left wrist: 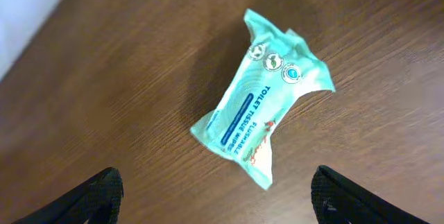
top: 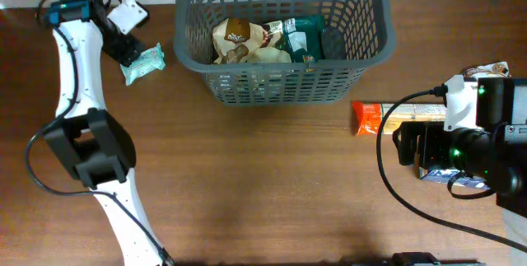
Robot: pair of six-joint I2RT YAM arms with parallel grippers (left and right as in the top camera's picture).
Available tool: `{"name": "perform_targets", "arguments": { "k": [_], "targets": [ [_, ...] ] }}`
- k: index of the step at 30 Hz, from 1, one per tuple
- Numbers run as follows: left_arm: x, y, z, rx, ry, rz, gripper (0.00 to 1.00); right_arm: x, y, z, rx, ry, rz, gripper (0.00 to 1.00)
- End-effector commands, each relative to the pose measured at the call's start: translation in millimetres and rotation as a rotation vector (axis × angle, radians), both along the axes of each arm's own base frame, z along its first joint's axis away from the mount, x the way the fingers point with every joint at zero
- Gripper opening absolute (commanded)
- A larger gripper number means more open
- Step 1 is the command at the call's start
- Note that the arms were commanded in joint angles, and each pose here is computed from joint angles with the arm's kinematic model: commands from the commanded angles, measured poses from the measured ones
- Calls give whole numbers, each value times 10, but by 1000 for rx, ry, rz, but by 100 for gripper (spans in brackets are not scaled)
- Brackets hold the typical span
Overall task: Pack container
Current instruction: 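Move the left gripper to the mint-green toilet tissue pack and grasp it, then carry the tissue pack into the grey basket and release it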
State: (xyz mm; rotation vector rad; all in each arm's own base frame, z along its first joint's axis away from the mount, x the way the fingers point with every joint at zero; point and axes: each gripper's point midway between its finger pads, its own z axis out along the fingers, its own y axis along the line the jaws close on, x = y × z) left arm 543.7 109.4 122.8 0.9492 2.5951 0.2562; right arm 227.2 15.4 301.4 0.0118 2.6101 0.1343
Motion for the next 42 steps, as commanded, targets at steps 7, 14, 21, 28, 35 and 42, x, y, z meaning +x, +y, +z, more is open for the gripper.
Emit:
{"name": "perform_targets", "arguments": {
  "k": [7, 14, 21, 28, 35, 42],
  "targets": [
    [91, 97, -621, 33, 74, -66, 79, -46, 21, 19, 10, 8, 0, 99],
    [86, 32, -979, -10, 119, -86, 73, -51, 21, 17, 12, 11, -3, 99],
    [-11, -46, -1266, -43, 188, -96, 68, -47, 21, 19, 12, 9, -4, 99],
    [-27, -96, -1292, -62, 201, -48, 2, -47, 27, 19, 15, 9, -2, 99],
    [88, -35, -956, -98, 125, 134, 2, -50, 73, 24, 38, 9, 12, 99],
    [193, -39, 291, -202, -99, 338, 2, -50, 79, 25, 41, 9, 14, 99]
  ]
}}
